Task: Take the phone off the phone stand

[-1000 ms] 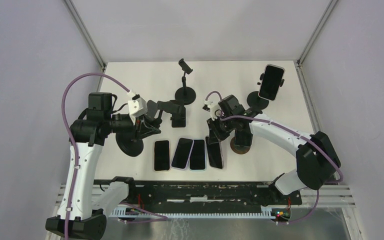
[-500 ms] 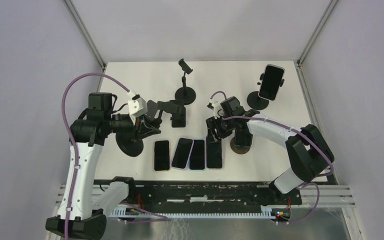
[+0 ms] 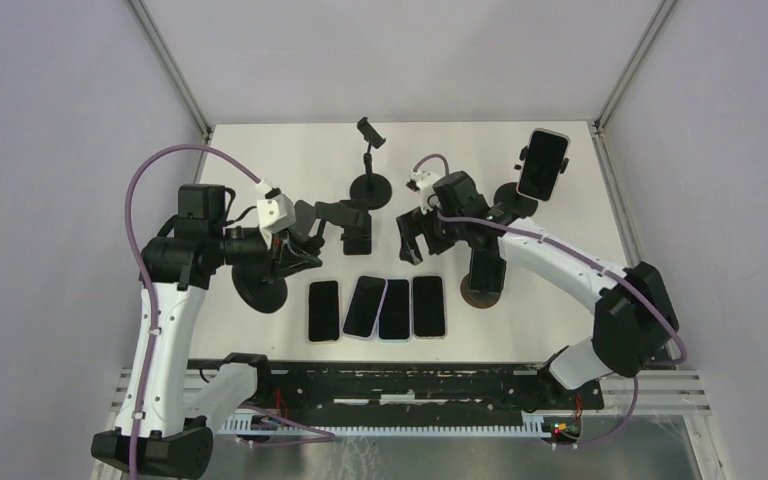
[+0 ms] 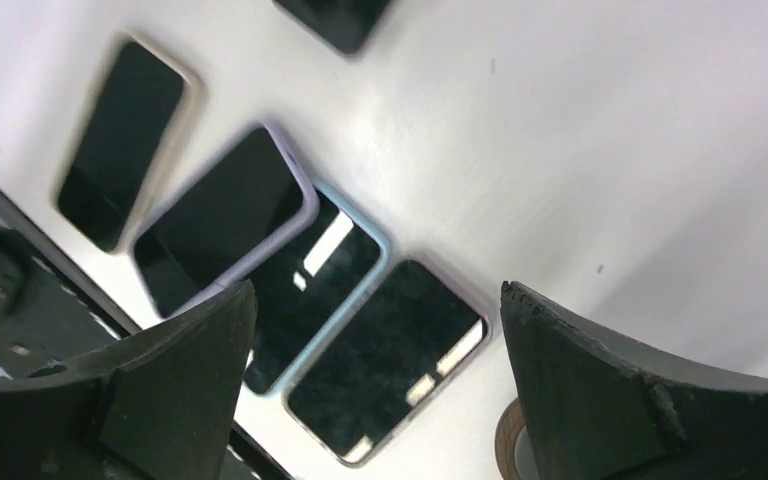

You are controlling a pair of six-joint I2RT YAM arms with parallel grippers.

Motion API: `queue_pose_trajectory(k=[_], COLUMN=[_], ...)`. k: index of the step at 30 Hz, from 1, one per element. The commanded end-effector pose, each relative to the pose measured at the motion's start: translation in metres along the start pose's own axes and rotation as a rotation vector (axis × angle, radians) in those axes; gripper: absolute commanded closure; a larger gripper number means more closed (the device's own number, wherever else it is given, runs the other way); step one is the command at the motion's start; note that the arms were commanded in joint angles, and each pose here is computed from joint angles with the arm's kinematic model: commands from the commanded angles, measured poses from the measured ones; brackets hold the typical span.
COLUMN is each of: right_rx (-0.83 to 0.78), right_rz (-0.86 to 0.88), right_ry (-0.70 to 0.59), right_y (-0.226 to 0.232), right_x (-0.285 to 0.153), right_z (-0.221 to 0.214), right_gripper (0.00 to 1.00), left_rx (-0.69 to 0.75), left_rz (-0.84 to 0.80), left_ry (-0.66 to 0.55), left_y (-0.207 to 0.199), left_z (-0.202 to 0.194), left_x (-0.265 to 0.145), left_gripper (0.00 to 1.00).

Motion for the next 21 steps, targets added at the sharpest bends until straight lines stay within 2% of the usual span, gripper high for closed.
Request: queue_pose_trajectory(k=[1,5,12,16,21], right_rx=[-0.068,-0.132,-0.210,-0.216,-0.236], right_rz=[0.036,0.266,0.661,0.773,0.804], right_ry=[-0.273,-0.494,-0.669,-0.704,-0.620], right_y=[0.014,0.039,0.072,0.087,0.108], right_x=[-0.065,-0.117,-0.156,-0.160,-0.140], right_z=[0.067,0.103,0.117,0.124,0.133], right_gripper=[0.02,0.02,0.02,0.02,0.02], left_rx=[0.082,0.102,0.139,0.112,0.118], left_rz=[-0.026,-0.031,-0.049,-0.098,-0.111], left_ry=[-0.048,-0.052,0.001,0.009,-0.007], left_y=[-0.005,-0.007,-0.005,-0.008,-0.010], left_z=[0.013,0.010,-0.011,-0.016,-0.014], left_x=[-0.003,-0.003,0.000,0.002,0.002], left_gripper=[0.98,0.98,0.97,0.97,0.97])
Point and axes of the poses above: each gripper's point midway between its finger pads, its own x axis out along the fingers, its own y axis along the line the jaws close on, z = x × y, the point moved 10 cm from there along -x, back along the fingers, and after that the axes turned 10 degrees about -x, right-handed, at the moved point
